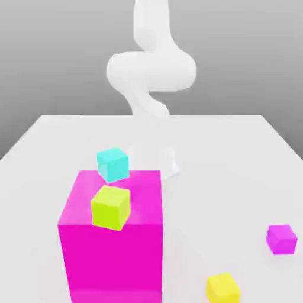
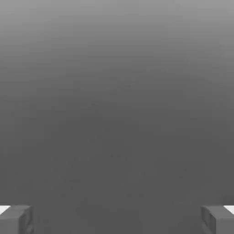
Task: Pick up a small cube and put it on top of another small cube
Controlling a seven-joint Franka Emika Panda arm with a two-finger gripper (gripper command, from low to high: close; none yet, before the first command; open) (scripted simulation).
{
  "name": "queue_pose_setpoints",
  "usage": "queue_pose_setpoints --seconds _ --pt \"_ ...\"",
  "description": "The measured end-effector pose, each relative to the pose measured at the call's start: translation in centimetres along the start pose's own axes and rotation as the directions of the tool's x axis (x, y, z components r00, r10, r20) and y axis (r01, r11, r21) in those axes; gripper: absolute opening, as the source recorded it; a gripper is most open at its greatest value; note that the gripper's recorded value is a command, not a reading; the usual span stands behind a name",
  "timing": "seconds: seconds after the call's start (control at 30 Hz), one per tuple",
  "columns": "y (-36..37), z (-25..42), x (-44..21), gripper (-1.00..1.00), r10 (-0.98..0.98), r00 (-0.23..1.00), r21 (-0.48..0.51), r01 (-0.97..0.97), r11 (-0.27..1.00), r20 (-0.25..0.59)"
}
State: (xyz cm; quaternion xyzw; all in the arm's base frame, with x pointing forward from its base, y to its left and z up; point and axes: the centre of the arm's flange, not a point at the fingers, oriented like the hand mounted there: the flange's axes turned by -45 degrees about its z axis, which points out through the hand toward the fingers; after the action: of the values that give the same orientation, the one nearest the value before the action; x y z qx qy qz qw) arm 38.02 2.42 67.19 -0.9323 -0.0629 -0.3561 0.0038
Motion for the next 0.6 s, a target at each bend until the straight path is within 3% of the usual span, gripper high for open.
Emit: queue_pose_setpoints --seconds 0.3,0.47,0.6 --pt "-11.3 17.3 -4.5 0.0 -0.484 0.859 0.249 0.438 0.864 0.166" --pt "-18.3 24.6 -10.6 0.0 -0.717 0.674 0.398 0.617 0.679 0.178" --pt "-24.0 29.0 -17.1 0.0 -0.87 0.474 0.512 0.717 0.473 0.139"
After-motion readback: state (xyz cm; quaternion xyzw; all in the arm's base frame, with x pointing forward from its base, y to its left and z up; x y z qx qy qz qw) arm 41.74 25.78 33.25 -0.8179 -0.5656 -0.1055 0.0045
